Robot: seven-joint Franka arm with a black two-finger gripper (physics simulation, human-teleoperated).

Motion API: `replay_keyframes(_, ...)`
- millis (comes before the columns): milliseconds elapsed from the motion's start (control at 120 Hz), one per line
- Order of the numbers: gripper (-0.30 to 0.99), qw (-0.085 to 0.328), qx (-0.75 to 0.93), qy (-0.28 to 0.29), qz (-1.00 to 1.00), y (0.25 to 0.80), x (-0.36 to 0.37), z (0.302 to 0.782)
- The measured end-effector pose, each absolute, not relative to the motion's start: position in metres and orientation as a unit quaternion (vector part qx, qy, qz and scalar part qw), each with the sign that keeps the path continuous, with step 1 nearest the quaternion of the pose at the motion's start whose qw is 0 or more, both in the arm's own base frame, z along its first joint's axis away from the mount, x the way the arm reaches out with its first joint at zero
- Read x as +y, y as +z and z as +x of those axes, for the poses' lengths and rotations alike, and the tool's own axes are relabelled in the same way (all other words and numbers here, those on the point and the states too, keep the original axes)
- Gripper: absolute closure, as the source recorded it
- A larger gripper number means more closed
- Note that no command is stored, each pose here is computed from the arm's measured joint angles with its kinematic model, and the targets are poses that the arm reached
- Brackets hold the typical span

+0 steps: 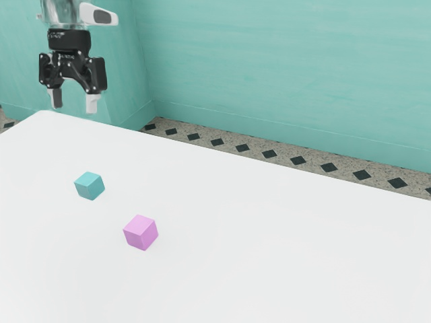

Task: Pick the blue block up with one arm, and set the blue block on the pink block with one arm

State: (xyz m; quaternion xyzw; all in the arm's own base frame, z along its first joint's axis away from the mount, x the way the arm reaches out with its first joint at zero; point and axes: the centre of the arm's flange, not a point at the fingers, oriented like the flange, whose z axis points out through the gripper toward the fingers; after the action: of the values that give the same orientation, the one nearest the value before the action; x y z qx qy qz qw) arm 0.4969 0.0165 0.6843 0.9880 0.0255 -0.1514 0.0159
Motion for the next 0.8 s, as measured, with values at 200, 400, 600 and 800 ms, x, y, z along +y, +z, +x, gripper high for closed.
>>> replay_keyframes(200, 0.00, 0.014, 0.070, -0.134, 0.988, 0.588, 0.044, 0.520)
replay_keyframes(400, 0.00, 0.002, 0.137, -0.080, 0.987, 0.471, 0.116, 0.492)
replay_keyframes(600, 0.01, -0.023, 0.130, 0.020, 0.991, 0.426, 0.182, 0.490)
replay_keyframes(800, 0.01, -0.031, 0.076, 0.077, 0.994, 0.394, 0.219, 0.486)
